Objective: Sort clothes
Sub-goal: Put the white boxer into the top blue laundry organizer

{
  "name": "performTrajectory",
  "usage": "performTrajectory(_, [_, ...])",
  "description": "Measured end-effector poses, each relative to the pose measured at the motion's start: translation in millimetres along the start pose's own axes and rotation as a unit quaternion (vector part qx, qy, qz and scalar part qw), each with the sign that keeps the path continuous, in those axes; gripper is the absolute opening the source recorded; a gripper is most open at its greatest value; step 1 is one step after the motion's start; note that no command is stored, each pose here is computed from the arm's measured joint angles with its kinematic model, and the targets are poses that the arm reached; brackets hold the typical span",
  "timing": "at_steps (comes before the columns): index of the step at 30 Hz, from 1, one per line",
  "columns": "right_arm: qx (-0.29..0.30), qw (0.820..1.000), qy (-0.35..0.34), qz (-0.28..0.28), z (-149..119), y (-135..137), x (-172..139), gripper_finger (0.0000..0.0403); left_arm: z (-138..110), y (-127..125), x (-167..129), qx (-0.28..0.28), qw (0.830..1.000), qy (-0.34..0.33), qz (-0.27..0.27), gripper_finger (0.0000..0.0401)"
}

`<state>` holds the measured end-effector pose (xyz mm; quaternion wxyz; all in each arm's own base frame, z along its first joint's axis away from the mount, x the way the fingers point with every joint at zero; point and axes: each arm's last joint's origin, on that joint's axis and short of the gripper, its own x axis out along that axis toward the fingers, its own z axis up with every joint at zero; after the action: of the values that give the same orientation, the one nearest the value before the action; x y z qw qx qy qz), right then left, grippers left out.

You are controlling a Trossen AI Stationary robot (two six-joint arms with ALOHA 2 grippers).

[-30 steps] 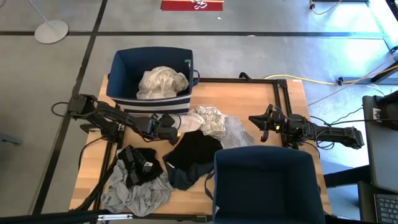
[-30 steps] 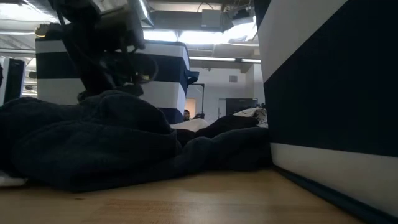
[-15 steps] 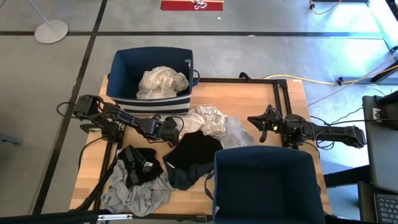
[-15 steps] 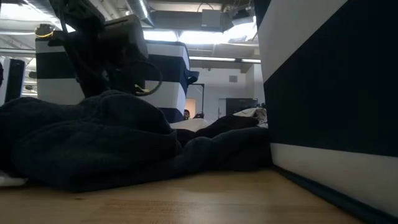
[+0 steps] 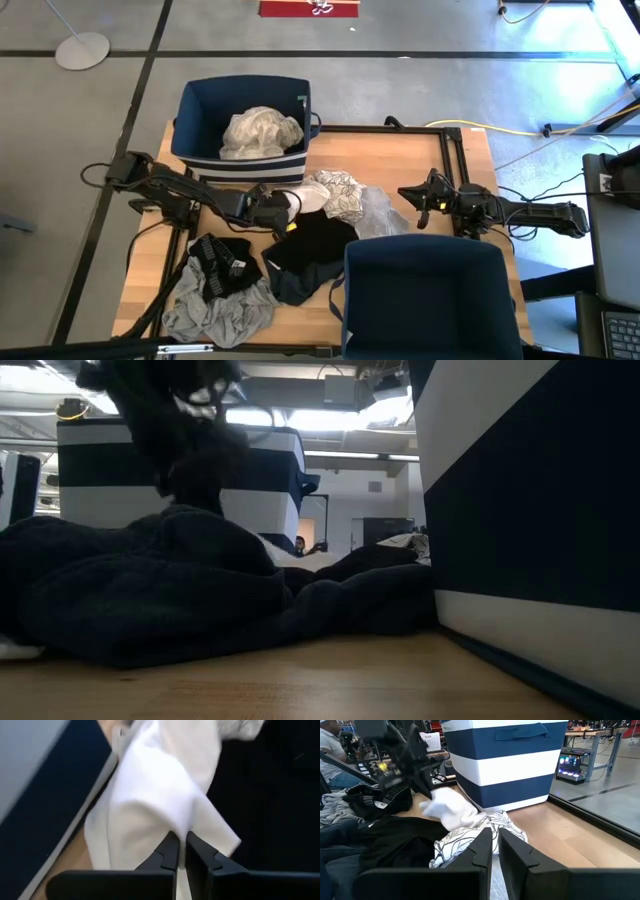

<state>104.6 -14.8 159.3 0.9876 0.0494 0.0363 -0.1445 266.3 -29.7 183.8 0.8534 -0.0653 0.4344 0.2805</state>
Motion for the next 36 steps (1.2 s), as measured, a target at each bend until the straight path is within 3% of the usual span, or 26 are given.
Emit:
performTrajectory(12, [0.001, 1.000, 0.000, 0.000, 0, 0, 0, 0.0035, 33, 9, -61, -0.008, 0.992, -0.118, -0.039, 0.0004])
performTrajectory(20, [0.001, 1.000, -0.001, 0.000, 0, 0, 0, 0.0035, 51, 20, -96, -0.002, 0.976, -0.204, -0.074, 0.0008])
performTrajectory(27, [0.001, 1.000, -0.001, 0.000, 0, 0, 0, 0.0035, 63, 32, -123, -0.006, 0.953, -0.291, -0.089, 0.0007])
performTrajectory(36, [0.001, 1.000, -0.001, 0.000, 0, 0, 0, 0.0035, 74, 53, -161, -0.010, 0.909, -0.407, -0.090, 0.0008])
